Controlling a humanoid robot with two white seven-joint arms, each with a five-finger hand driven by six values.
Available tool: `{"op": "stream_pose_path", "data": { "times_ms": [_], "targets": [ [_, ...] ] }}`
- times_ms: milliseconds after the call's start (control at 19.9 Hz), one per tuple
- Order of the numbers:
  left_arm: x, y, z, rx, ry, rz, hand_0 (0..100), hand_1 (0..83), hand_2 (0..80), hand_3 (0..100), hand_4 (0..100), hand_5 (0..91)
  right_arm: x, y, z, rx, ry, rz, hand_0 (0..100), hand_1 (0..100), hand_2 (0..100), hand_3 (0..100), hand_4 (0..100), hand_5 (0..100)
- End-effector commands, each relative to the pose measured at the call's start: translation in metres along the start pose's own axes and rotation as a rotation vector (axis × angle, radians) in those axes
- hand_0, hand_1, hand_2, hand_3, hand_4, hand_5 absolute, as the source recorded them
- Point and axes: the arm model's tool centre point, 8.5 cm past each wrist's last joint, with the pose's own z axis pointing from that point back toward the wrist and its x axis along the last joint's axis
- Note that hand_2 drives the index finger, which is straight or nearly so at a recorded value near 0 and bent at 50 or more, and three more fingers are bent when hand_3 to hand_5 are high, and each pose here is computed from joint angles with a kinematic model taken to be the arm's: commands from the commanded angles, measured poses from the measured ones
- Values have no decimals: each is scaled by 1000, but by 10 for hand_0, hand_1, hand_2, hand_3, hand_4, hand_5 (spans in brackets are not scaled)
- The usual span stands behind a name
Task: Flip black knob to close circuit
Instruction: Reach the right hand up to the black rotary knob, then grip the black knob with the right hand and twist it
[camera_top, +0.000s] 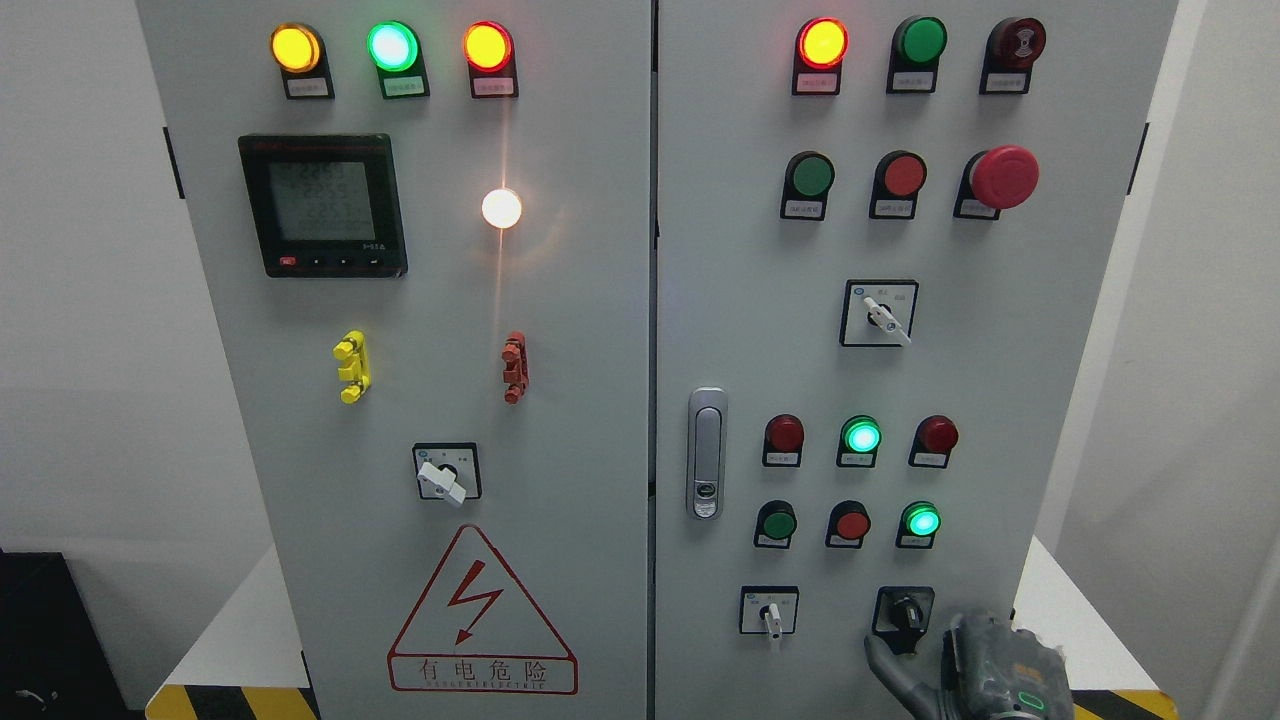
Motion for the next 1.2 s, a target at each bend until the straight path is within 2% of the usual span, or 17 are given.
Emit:
{"op": "stream_pose_path", "data": {
  "times_ms": [0,1154],
  "targets": [
    [0,0,0,1,0,0,120,556,0,0,0,0,-8,-1,-3,-4,22,-5,0,26,906,1000,943,888],
    [0,0,0,1,0,0,120,556,0,0,0,0,-24,-4,-6,-15,44,-1,0,39,894,1000,932,877]
  ]
}}
